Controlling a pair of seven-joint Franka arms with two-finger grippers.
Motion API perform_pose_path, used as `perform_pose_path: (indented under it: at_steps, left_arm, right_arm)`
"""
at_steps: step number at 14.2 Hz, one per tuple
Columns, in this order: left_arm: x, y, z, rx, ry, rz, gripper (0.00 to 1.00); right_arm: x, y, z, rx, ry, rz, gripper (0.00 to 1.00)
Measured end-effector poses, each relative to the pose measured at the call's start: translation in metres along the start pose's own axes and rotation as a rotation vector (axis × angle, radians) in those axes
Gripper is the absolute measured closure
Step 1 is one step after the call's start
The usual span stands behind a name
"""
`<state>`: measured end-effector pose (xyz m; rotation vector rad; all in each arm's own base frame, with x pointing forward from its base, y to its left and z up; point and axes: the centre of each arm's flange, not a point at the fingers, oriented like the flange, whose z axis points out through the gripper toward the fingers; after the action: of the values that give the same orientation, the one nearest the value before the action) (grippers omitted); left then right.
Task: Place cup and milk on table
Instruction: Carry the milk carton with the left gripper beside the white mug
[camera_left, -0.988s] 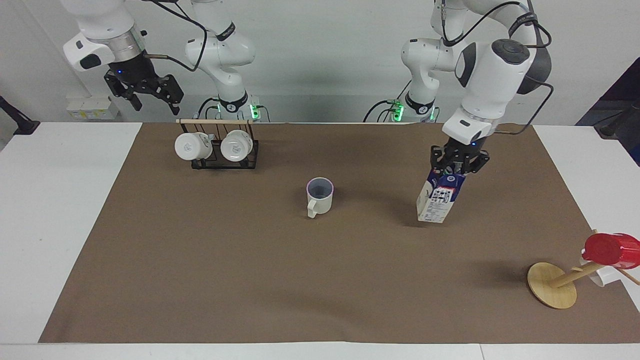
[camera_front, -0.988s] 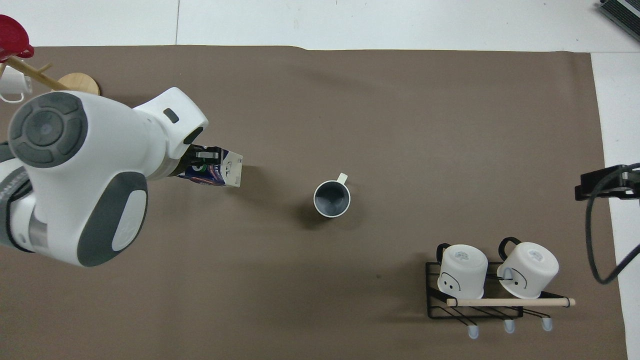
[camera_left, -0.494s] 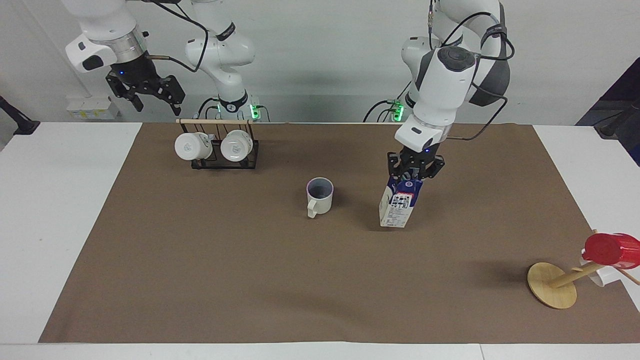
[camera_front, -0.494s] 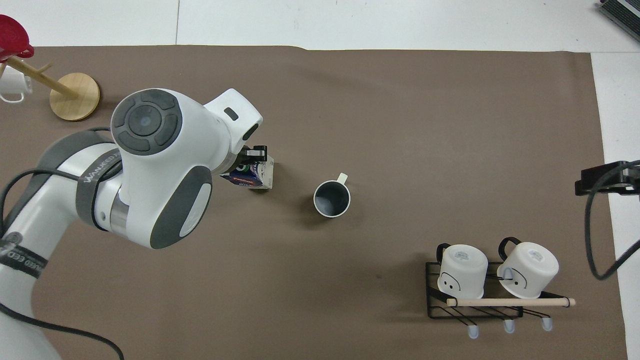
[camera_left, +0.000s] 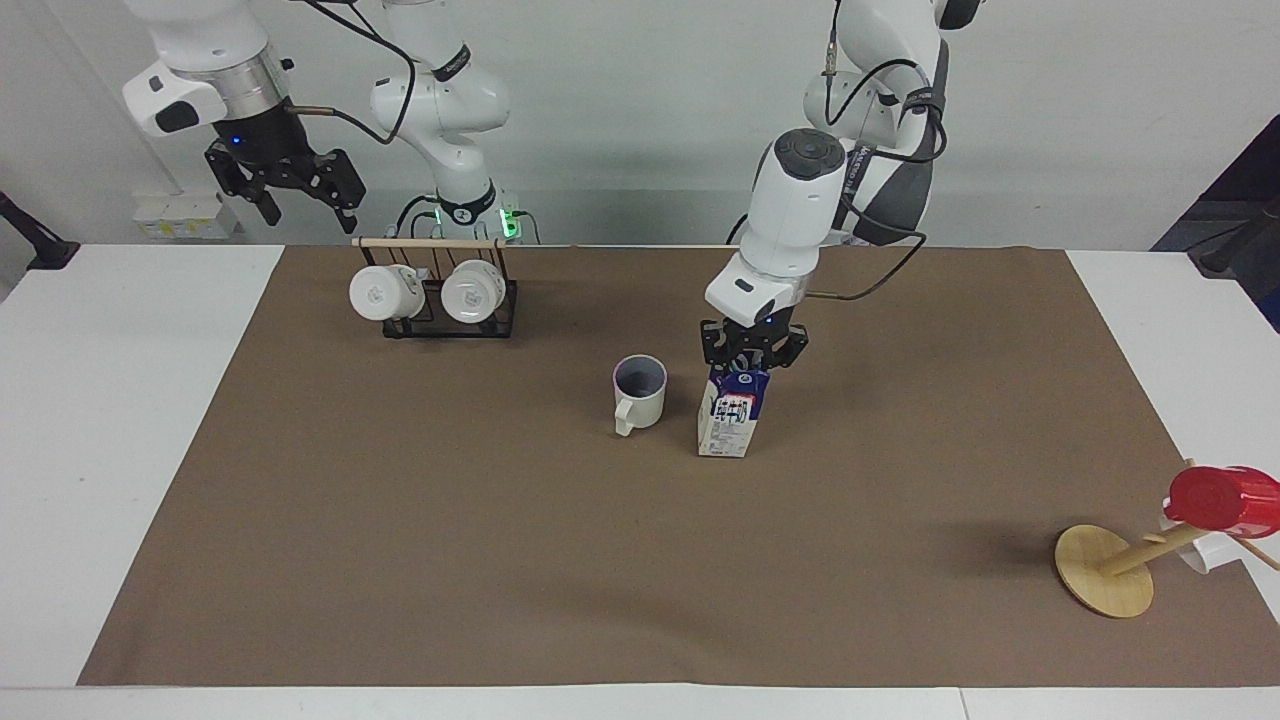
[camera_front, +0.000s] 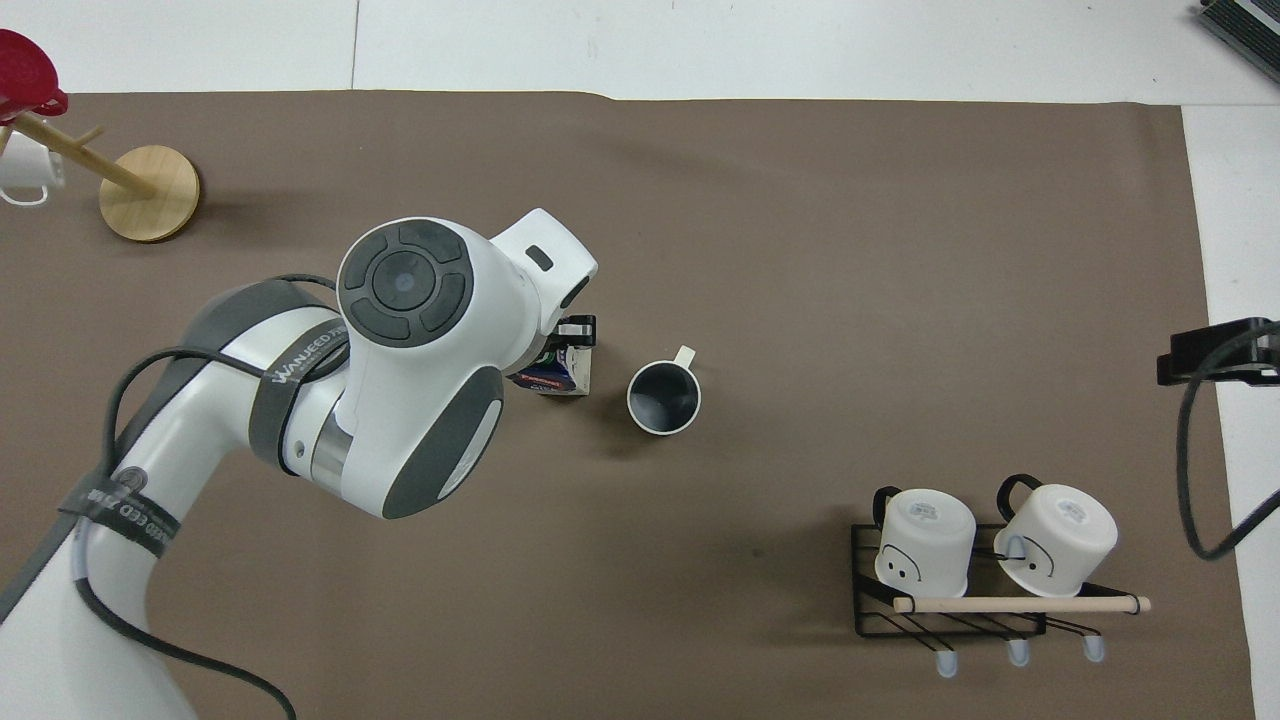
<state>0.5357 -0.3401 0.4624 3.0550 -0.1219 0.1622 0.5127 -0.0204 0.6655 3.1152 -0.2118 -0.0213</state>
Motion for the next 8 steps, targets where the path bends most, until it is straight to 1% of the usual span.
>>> perform_pose_path:
  at_steps: [3, 4, 5, 6, 8]
  left_arm:
    - [-0.0021, 0.004, 0.0002, 0.0, -0.001, 0.007, 0.53]
    - [-0.0024, 0.0044, 0.0003, 0.0, -0.001, 0.008, 0.51]
    - [-0.0029, 0.0052, 0.0007, 0.0, -0.002, 0.009, 0.41]
    - [-0.0036, 0.0063, 0.0016, 0.001, -0.004, 0.011, 0.28]
    - [-0.0044, 0.0081, 0.0018, 0.0, -0.004, 0.014, 0.07]
  right_arm:
    - [-0.0001, 0.0001, -0.0002, 0.0, 0.0, 0.0, 0.0]
    - [-0.0001, 0.0002, -0.0002, 0.0, 0.0, 0.0, 0.0]
    - [-0.0001, 0.0004, -0.0001, 0.0, 0.0, 0.001, 0.0]
    - [-0.0001, 0.0005, 0.0, 0.0, 0.0, 0.001, 0.0]
    - [-0.0001, 0.0005, 0.0, 0.0, 0.0, 0.001, 0.0]
